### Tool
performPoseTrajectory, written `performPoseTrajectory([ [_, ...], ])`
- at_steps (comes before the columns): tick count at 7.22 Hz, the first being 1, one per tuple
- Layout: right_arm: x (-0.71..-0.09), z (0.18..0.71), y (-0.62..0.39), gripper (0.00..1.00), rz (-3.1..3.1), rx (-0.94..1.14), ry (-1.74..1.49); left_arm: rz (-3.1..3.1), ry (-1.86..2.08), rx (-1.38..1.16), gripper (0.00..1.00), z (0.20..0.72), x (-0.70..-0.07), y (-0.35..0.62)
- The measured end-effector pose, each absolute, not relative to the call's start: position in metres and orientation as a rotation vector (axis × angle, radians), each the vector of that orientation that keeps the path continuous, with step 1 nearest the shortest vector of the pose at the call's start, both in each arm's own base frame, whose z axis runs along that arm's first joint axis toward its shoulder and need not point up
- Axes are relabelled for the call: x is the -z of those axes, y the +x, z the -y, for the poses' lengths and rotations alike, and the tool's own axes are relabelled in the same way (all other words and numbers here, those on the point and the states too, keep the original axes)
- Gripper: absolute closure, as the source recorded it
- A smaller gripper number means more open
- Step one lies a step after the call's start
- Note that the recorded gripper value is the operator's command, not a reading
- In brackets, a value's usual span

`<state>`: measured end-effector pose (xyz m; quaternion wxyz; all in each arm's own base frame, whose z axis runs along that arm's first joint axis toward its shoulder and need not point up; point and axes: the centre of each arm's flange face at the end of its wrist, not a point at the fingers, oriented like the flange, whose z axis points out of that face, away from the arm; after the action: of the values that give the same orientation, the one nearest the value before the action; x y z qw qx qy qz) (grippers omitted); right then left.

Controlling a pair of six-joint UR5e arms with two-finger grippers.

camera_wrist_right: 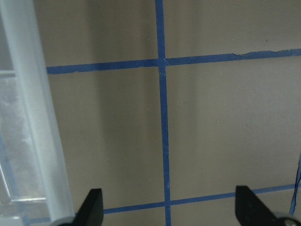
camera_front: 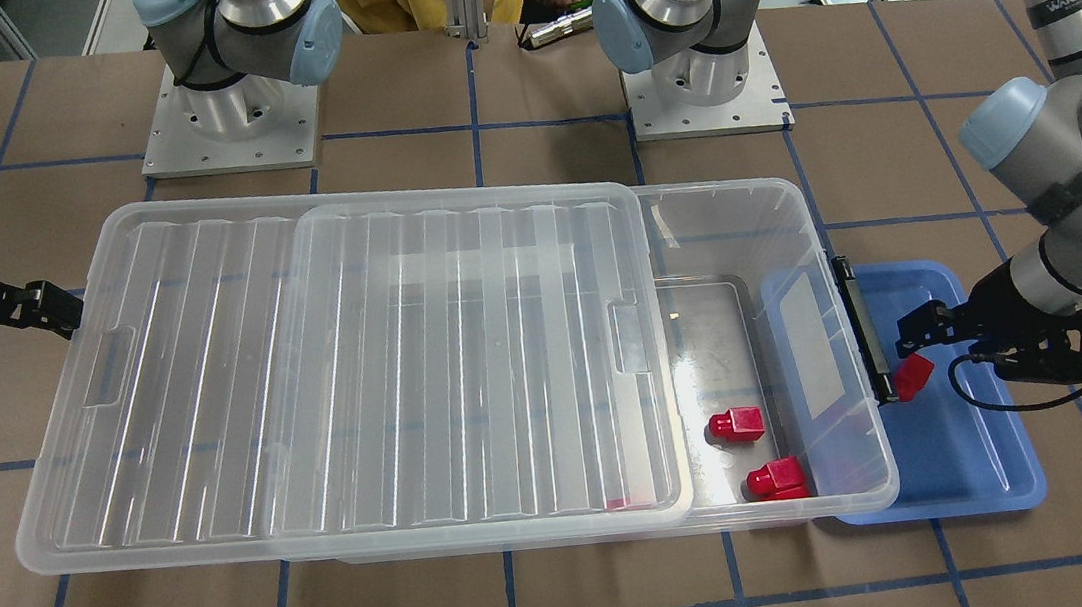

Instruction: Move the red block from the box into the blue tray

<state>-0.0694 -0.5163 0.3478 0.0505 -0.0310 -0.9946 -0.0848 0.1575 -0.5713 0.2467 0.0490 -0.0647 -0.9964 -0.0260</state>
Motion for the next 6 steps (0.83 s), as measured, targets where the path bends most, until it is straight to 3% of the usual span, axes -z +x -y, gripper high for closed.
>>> performPoseTrajectory([
  [3,-0.348,0.517,-0.064,0.0,3.045,0.25,-0.095,3.039,-0.182,0.1,0.0,0.579,-0.378,0.111],
  [6,-0.345,0.52,-0.05,0.0,3.082,0.238,-0.112,3.094,-0.203,-0.019,0.0,0.555,-0.491,-0.036],
])
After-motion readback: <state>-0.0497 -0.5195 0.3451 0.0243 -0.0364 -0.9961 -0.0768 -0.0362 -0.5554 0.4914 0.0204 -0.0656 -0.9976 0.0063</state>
